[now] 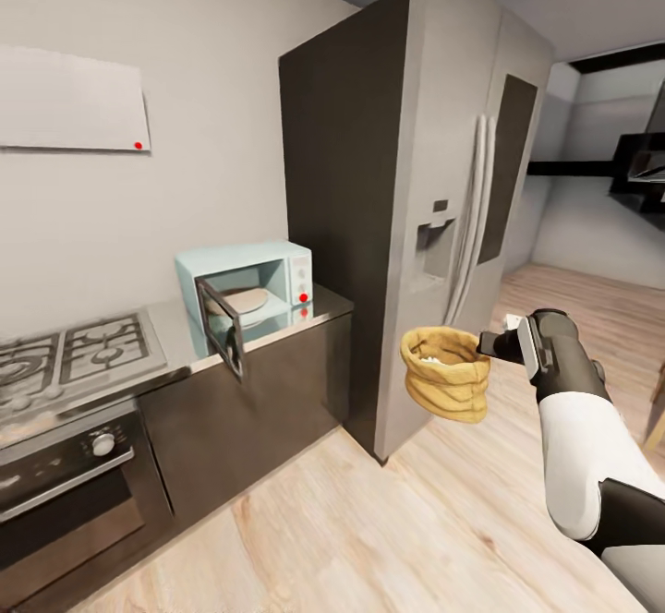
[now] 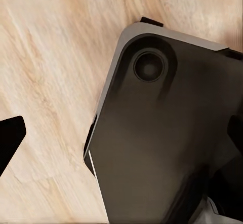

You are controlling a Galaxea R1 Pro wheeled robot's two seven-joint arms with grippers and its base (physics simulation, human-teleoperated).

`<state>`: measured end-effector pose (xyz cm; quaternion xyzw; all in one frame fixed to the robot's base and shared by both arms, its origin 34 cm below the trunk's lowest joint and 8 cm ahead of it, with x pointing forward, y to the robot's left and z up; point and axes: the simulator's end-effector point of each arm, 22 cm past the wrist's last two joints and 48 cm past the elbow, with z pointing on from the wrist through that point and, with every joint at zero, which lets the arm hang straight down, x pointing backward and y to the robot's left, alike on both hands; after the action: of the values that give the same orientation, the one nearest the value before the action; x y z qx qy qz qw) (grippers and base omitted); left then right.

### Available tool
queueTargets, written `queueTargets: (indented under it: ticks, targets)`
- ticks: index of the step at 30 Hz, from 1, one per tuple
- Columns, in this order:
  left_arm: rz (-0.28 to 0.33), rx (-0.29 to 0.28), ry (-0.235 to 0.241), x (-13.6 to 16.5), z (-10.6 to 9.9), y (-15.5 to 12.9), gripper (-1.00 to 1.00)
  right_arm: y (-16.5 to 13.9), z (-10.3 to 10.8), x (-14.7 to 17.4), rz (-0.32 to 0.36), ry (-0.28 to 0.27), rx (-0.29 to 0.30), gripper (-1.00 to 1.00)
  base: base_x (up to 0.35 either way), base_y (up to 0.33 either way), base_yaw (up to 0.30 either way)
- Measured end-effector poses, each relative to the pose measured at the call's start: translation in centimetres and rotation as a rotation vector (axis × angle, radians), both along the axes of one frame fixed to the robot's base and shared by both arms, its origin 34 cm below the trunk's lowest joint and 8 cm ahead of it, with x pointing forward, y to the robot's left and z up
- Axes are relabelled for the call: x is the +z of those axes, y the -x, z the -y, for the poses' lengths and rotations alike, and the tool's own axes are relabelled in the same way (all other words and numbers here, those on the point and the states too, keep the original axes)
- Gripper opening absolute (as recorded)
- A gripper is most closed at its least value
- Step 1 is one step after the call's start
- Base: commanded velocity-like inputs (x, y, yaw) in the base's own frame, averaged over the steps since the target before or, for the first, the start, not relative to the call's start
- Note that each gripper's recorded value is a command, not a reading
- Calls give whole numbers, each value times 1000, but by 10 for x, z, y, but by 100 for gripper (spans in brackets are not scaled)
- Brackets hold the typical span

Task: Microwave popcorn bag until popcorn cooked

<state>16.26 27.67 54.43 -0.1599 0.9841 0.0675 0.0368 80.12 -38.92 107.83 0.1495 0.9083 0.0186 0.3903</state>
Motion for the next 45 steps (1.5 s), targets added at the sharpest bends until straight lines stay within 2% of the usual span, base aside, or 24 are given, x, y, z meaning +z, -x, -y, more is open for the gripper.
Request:
queueTargets:
  ticks: [31,36,45]
  targets:
    - [0,0,0,0,0,0,100,0,-3,-2,-5,-1,4,-100,0,-280,268]
    - [-2,0,0,0,0,1,100,-4,-17,-2,-14,48,46,-100,0,-280,268]
    - [-6,0,-1,0,-1,2,100,-4,-24,-13,-39,42,60,-100,0,-237,268]
